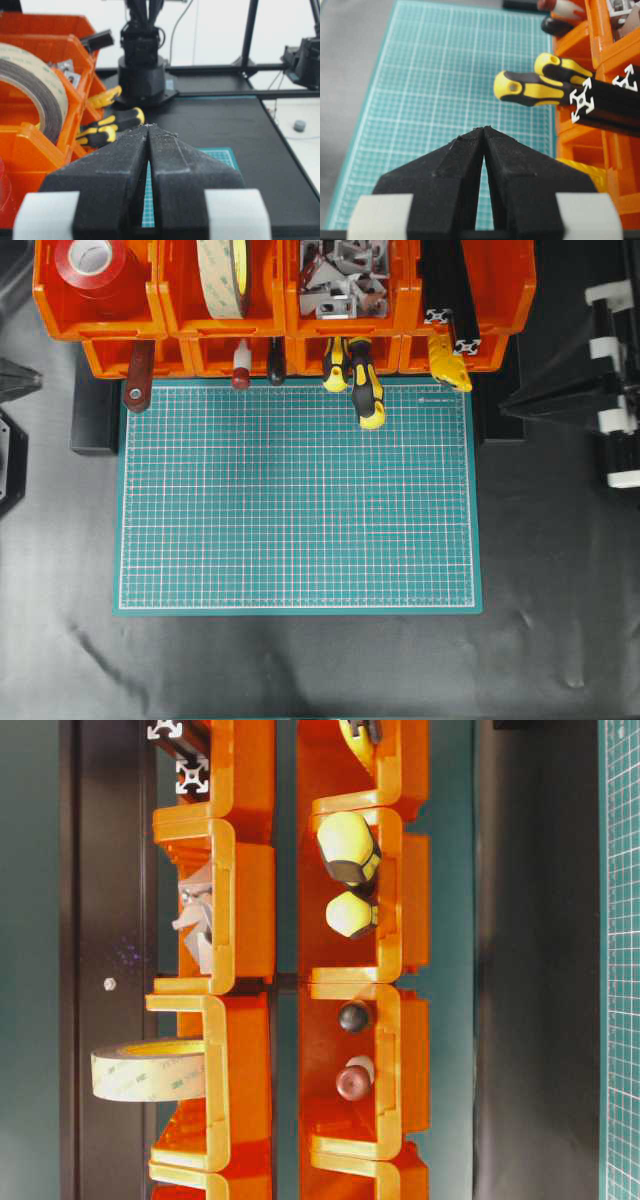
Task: Pick cutter from container rack with right arm.
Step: 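Move the right gripper toward the yellow cutter on the rack's right side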
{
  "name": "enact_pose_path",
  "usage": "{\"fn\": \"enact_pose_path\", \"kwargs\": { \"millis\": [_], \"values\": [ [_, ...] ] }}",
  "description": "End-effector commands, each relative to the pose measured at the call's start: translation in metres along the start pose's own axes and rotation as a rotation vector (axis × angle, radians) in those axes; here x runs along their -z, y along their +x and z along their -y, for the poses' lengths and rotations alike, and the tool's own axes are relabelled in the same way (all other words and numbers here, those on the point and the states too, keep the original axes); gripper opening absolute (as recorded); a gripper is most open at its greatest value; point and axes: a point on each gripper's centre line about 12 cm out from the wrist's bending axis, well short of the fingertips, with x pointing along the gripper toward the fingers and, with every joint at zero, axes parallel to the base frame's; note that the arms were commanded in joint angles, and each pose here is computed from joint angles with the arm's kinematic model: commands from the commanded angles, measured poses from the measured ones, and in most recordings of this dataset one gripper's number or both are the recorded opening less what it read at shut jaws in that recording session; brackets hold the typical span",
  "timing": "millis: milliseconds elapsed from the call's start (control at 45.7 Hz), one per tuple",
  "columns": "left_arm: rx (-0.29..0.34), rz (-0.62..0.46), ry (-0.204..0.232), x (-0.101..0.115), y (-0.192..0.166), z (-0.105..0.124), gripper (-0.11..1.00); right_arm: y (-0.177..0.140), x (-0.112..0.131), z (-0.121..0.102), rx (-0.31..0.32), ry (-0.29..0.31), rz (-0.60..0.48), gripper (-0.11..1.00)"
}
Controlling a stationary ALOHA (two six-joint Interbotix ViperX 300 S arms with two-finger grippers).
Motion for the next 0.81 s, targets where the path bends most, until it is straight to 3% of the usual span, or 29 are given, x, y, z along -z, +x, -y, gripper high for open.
{"fn": "enact_pose_path", "kwargs": {
  "millis": [0,66,197,306,372,460,547,788],
  "values": [
    [0.013,0.0,-0.005,-0.009,-0.001,0.002,0.0,0.004,-0.017,0.0,0.009,-0.039,-0.067,0.02],
    [0.017,-0.012,-0.007,-0.01,-0.002,0.003,0.0,0.011,-0.02,0.002,0.036,-0.08,-0.17,0.02],
    [0.017,-0.024,-0.01,-0.008,-0.001,0.003,0.0,0.024,-0.021,0.003,0.132,-0.242,-0.397,0.02],
    [0.016,-0.029,-0.01,-0.007,-0.001,0.003,0.0,0.034,-0.019,0.001,0.268,-0.398,-0.56,0.02],
    [0.017,-0.03,-0.011,-0.007,-0.001,0.003,0.0,0.037,-0.018,-0.003,0.339,-0.448,-0.614,0.02],
    [0.018,-0.027,-0.01,-0.007,-0.001,0.003,0.0,0.043,-0.017,-0.009,0.43,-0.482,-0.629,0.02],
    [0.015,-0.027,-0.01,-0.007,-0.001,0.002,0.0,0.047,-0.016,-0.015,0.479,-0.481,-0.605,0.02],
    [0.014,-0.032,-0.01,-0.006,-0.001,0.002,0.0,0.05,-0.002,-0.032,0.489,-0.407,-0.54,0.05]
  ]
}}
